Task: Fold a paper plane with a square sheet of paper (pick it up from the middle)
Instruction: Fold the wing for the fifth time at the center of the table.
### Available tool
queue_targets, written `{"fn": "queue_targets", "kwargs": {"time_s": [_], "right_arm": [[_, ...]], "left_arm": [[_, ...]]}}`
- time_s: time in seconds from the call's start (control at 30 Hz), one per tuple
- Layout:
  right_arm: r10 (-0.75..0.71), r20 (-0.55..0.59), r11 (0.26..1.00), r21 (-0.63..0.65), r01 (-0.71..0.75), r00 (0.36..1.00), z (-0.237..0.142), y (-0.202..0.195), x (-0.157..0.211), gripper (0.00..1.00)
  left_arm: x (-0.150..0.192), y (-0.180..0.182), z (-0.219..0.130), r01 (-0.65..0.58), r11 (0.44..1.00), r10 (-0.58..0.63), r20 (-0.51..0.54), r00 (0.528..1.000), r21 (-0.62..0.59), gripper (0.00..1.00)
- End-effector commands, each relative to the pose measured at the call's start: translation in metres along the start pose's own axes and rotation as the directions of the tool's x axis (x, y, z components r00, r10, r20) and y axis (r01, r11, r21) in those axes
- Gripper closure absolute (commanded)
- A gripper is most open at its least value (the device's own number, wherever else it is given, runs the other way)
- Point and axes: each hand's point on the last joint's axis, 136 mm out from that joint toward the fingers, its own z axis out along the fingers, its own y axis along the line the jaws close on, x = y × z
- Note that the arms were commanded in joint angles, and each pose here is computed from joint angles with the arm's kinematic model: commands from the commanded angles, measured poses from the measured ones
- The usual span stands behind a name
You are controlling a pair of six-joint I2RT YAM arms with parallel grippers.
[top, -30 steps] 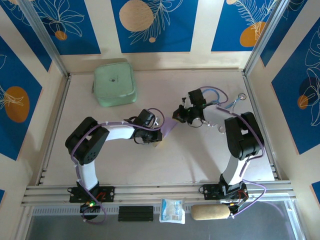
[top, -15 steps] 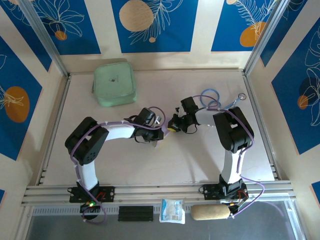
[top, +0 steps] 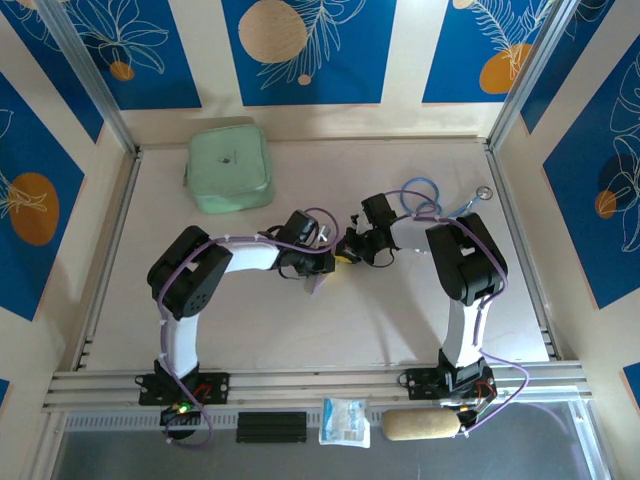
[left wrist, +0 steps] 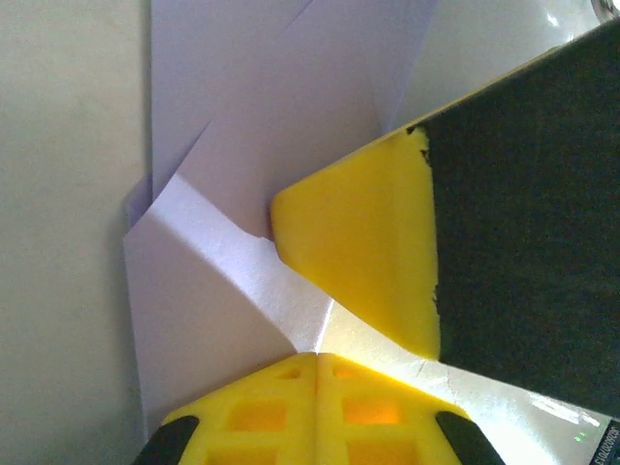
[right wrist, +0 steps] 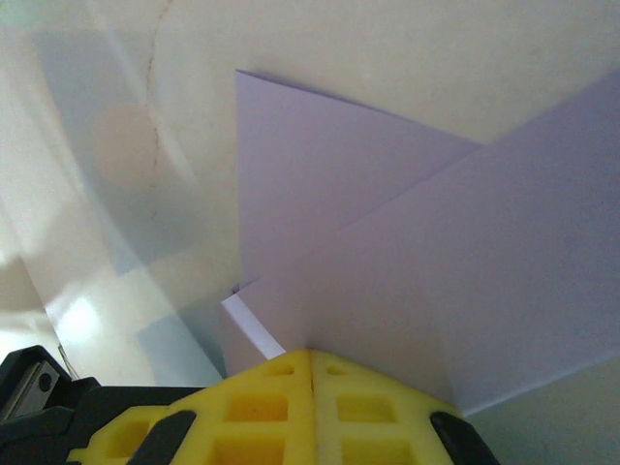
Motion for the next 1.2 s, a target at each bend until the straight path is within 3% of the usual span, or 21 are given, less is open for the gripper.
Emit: {"fn": "queue_targets", "kwargs": {"time_s": [0.0,0.23,0.57,0.73,0.87,0.97,1.1,1.17], "right_arm": [[0.11,-0.06,0.98,0.171,-0.098,0.992,0.013,-0.05,0.02,0.98],[0.16,-0.059,0.961,0.237,-0.142,0.985,0.013,-0.068,0.022,0.99],[0.158,-0.052,0.962,0.233,-0.142,0.986,0.012,-0.07,0.019,0.99],[0.113,-0.061,0.979,0.179,-0.101,0.992,0.01,-0.053,0.016,0.98],[0.026,-0.056,0.995,0.1,-0.02,0.998,0.0,-0.017,0.009,0.96],[-0.044,-0.036,0.997,0.064,0.046,0.998,-0.017,0.017,0.004,0.91],[-0.095,0.008,0.99,0.102,0.094,0.995,-0.038,0.042,0.004,0.77],[-0.091,0.028,0.983,0.163,0.085,0.995,-0.048,0.042,0.006,0.7]], "left_arm": [[0.031,0.027,0.005,0.035,0.998,-0.04,-0.088,0.995,-0.059,1.0],[0.069,0.042,-0.009,0.03,0.993,-0.05,-0.17,0.984,-0.116,1.0],[0.107,0.057,-0.043,-0.011,0.979,-0.037,-0.232,0.972,-0.201,1.0],[0.106,0.055,-0.058,-0.034,0.976,-0.013,-0.213,0.977,-0.216,1.0],[0.085,0.037,-0.077,-0.051,0.982,0.025,-0.143,0.989,-0.182,0.98],[0.062,0.029,-0.098,-0.053,0.982,0.045,-0.051,0.998,-0.182,0.89],[0.032,0.04,-0.132,-0.015,0.968,0.042,0.1,0.994,-0.251,0.69],[0.02,0.052,-0.152,0.019,0.951,0.04,0.183,0.982,-0.308,0.5]]}}
